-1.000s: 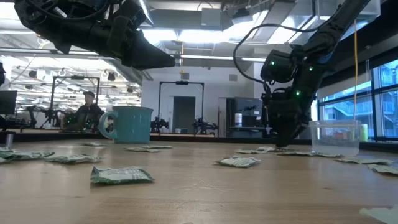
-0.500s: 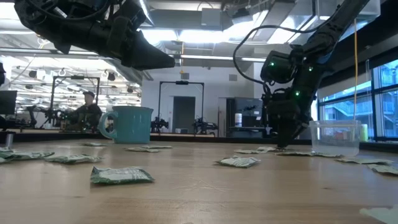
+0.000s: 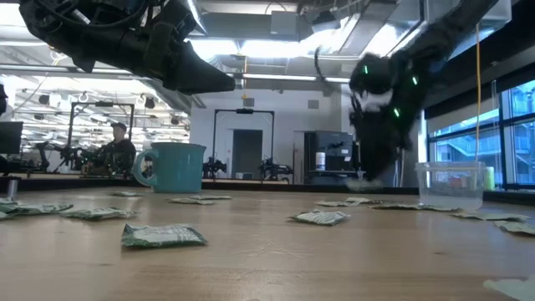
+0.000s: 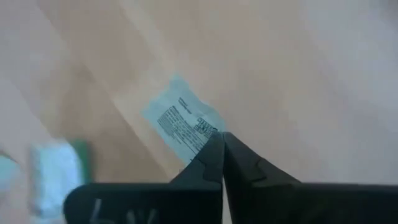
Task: Pick and place Stevia / Truvia into bins
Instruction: Put the stevia packet into the transparent bin, then put the truvia packet into the transparent bin
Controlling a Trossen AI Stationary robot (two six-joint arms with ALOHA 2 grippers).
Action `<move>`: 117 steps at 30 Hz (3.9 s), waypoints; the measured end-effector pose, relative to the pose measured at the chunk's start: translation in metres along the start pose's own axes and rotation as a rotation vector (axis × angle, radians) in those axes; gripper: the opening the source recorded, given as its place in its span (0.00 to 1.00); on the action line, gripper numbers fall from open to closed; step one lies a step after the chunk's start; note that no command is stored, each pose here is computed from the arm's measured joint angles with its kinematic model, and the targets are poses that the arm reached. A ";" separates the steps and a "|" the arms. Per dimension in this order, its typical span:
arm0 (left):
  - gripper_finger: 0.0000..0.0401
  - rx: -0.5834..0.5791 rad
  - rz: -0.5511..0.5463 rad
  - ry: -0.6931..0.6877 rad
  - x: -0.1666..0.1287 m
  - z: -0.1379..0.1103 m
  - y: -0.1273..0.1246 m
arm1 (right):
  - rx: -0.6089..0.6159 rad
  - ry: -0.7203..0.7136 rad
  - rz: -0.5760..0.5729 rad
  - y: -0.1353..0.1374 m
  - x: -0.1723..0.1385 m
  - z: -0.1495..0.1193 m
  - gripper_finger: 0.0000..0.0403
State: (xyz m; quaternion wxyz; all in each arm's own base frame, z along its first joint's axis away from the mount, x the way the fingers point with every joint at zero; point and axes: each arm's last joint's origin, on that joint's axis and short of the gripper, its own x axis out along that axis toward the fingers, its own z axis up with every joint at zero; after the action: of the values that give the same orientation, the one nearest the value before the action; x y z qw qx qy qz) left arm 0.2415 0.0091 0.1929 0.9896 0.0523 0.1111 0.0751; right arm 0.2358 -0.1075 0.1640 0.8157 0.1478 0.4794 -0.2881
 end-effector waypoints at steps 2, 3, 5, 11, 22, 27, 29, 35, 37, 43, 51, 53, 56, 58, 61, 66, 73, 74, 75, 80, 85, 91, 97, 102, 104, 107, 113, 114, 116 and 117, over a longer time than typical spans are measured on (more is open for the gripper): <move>0.28 0.000 0.000 0.001 0.000 0.000 0.000 | -0.031 0.011 0.004 0.002 -0.015 0.007 0.00; 0.28 0.000 0.000 0.000 0.000 0.000 0.000 | -0.042 0.014 0.007 0.004 -0.024 0.010 0.00; 0.28 0.000 0.000 0.000 0.000 0.000 0.000 | -0.061 0.005 0.019 0.008 -0.045 0.020 0.00; 0.28 0.000 0.000 0.000 0.000 0.000 0.000 | -0.134 0.137 0.036 0.028 -0.096 0.015 0.00; 0.28 0.000 0.000 0.000 0.000 0.000 0.000 | -0.089 0.362 -0.025 0.059 -0.102 -0.043 0.00; 0.28 0.000 0.000 0.000 0.000 0.000 0.000 | -0.090 0.338 0.000 0.067 -0.086 -0.061 0.00; 0.28 0.000 0.000 0.000 0.000 0.000 0.000 | -0.098 0.324 0.014 0.069 -0.080 -0.066 0.00; 0.28 0.000 0.000 0.001 0.000 0.000 0.000 | -0.080 0.311 0.021 0.068 -0.069 -0.075 0.00; 0.28 0.000 0.000 0.000 0.000 0.000 0.000 | -0.083 0.317 0.017 0.068 -0.068 -0.077 0.00; 0.28 0.000 0.000 0.000 0.000 0.000 0.000 | -0.086 0.316 0.017 0.068 -0.068 -0.077 0.04; 0.28 0.000 0.000 0.000 0.000 0.000 0.000 | -0.087 0.316 0.017 0.067 -0.068 -0.077 0.14; 0.28 0.000 0.000 0.000 0.000 0.000 0.000 | -0.087 0.318 0.015 0.067 -0.069 -0.077 0.18; 0.28 0.000 0.000 0.000 0.000 0.000 0.000 | -0.079 0.320 0.012 0.069 -0.075 -0.071 0.22; 0.28 0.000 0.000 0.000 0.000 0.000 0.000 | -0.080 0.296 0.031 0.072 -0.082 -0.062 0.23; 0.28 0.000 0.000 0.000 0.000 0.000 0.000 | -0.162 0.237 0.083 0.078 -0.092 -0.048 0.23; 0.28 0.000 0.000 0.000 0.000 0.000 0.000 | -0.345 0.055 0.190 0.088 -0.099 -0.026 0.22; 0.28 0.000 0.000 0.001 0.000 0.000 0.000 | -0.430 -0.038 0.192 0.092 -0.078 -0.008 0.22; 0.28 0.000 0.000 0.000 0.000 0.000 0.000 | -0.437 -0.023 0.182 0.092 -0.073 -0.007 0.22; 0.28 0.000 0.000 0.000 0.000 0.000 0.000 | -0.446 -0.005 0.173 0.092 -0.066 -0.007 0.22; 0.28 0.000 0.000 0.000 0.000 0.000 0.000 | -0.439 0.082 0.125 0.091 -0.035 -0.005 0.22; 0.28 0.000 0.000 0.000 0.000 0.000 0.000 | -0.437 0.177 0.153 0.088 -0.011 -0.007 0.22; 0.28 0.000 0.000 0.000 0.000 0.000 0.000 | -0.417 0.239 0.173 0.086 0.006 -0.009 0.22; 0.28 0.000 0.000 0.001 0.000 0.000 0.000 | -0.399 0.270 0.161 0.081 0.015 -0.010 0.22; 0.28 0.000 0.000 0.000 0.000 0.000 0.000 | -0.389 0.301 0.152 0.078 0.024 -0.011 0.22; 0.28 0.000 0.000 0.001 0.000 0.000 0.000 | -0.385 0.308 0.150 0.078 0.026 -0.011 0.22; 0.28 0.000 0.000 0.001 0.000 0.000 0.000 | -0.383 0.312 0.150 0.077 0.027 -0.011 0.22; 0.28 0.000 0.000 0.001 0.000 0.000 0.000 | -0.381 0.312 0.156 0.077 0.028 -0.011 0.14; 0.28 0.000 0.000 0.001 0.000 0.000 0.000 | -0.381 0.312 0.155 0.077 0.028 -0.011 0.12; 0.28 0.000 0.000 0.001 0.000 0.000 0.000 | -0.381 0.311 0.156 0.077 0.028 -0.011 0.08; 0.28 0.000 0.000 0.001 0.000 0.000 0.000 | -0.382 0.312 0.156 0.077 0.028 -0.011 0.07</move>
State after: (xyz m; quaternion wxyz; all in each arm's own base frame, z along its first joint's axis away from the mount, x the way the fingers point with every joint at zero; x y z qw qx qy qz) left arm 0.2415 0.0091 0.1928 0.9895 0.0523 0.1115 0.0750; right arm 0.2860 -0.0501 0.1318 0.7648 0.0700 0.6322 -0.1024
